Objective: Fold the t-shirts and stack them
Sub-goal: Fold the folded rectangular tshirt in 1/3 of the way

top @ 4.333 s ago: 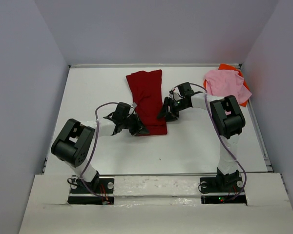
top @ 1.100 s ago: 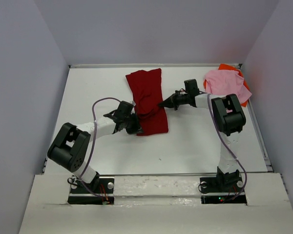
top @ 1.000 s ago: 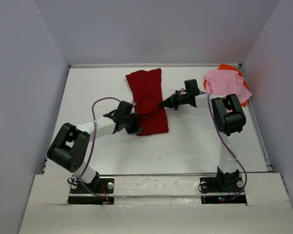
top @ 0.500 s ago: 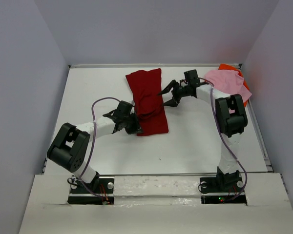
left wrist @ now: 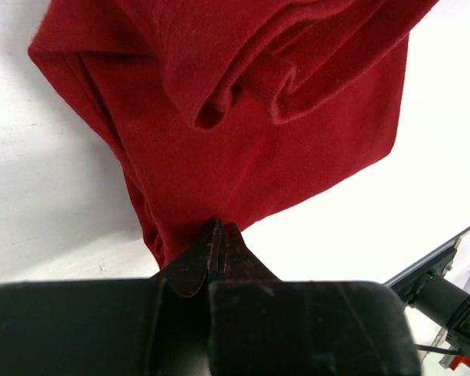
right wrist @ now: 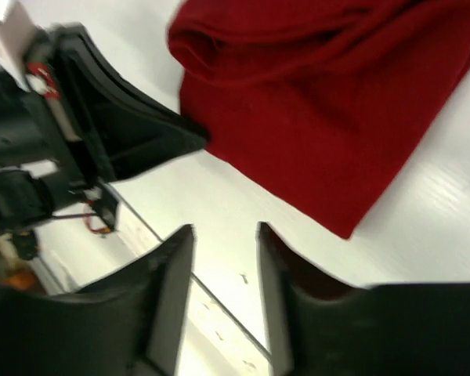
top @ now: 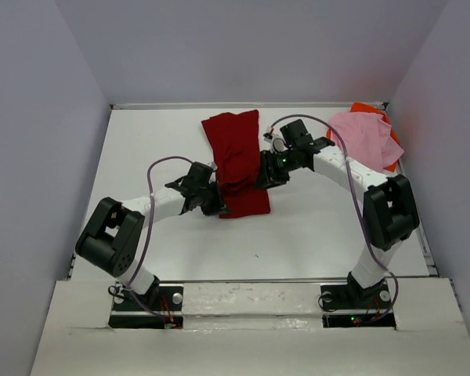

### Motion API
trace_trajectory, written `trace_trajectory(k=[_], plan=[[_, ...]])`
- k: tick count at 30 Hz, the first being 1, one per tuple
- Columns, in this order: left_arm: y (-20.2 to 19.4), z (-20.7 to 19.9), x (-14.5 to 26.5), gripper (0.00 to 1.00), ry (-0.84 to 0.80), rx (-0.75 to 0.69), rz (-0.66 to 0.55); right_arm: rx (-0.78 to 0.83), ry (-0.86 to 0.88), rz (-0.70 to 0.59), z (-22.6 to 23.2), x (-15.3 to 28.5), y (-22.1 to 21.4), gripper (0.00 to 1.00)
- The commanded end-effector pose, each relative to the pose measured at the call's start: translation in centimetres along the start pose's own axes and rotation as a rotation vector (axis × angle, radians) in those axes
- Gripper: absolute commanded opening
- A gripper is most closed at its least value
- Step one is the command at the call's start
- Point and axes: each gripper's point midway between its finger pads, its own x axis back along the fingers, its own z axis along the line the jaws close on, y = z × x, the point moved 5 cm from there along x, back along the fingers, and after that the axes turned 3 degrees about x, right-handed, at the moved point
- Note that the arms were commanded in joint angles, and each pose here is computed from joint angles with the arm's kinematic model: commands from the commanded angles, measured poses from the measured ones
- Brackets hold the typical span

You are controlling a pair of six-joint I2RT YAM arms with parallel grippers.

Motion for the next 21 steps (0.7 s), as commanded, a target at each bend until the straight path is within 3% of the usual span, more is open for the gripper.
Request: trace_trajectory(k=[1,6,11,15,21], plan=[[1.1,-1.1,0.6,0.0,-0.029,-0.025,-0.024,0.226,-0.086,-0.035,-0.2,1.2,-1.1,0.5],[1.1,-1.1,0.6,0.0,-0.028,-0.024,-0.018,0.359,-0.193,-0.084,-0.1,2.0,-1.1,0.59],[1.1,-1.1,0.5,0.0,-0.026,-0.027,-0.016,0.625,-0.284,-0.058,1.8,0.8,-0.7,0.68],[1.0,-1.1,0.5,0.0,-0.03,-0.025,-0.011,0.837,-0.287,-0.029,3.3,-1.4,-1.1,0.69],[0.7,-1.0,0.9,0.0,-0.04,-0.02,-0.005,1.113,-0.208,-0.067,5.0,-3.4,2.2,0.7]])
